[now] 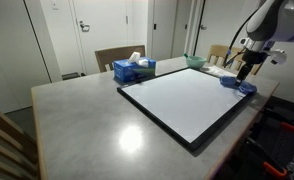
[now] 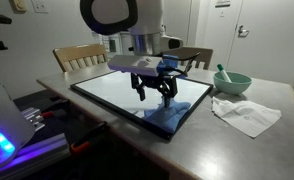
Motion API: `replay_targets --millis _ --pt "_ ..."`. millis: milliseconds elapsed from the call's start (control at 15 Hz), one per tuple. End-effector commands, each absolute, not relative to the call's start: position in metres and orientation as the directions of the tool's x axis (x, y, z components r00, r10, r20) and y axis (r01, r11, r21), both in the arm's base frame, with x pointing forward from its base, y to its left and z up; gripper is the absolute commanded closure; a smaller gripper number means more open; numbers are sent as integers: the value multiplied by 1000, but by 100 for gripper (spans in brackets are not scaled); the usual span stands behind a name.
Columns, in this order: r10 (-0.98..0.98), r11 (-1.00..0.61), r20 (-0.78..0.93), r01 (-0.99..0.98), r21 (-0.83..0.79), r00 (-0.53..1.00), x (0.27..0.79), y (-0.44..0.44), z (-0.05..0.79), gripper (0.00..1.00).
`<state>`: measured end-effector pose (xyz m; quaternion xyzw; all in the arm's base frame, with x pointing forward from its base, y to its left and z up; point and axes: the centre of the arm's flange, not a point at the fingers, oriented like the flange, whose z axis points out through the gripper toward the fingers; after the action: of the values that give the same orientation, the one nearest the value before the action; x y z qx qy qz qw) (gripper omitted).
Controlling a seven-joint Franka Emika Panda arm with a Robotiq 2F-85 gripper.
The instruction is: Use the blue towel to wipe the white board
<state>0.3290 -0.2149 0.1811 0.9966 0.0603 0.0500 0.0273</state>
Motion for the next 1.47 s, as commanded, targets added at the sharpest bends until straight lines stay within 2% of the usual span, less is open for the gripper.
replay_targets --millis 0,667,733,933,1000,1067,1400 --pt "146 -987 100 138 78 984 322 -239 175 0" --pt "346 -938 64 342 66 936 319 -251 162 0" --pt "351 -935 57 346 71 935 320 -251 161 7" --pt "360 -931 37 356 81 932 321 -253 156 8" --pt "359 -931 32 355 81 933 321 -253 153 15" --pt "361 -931 29 358 77 932 320 -254 151 31" --pt "355 -933 28 353 65 934 324 -251 149 70"
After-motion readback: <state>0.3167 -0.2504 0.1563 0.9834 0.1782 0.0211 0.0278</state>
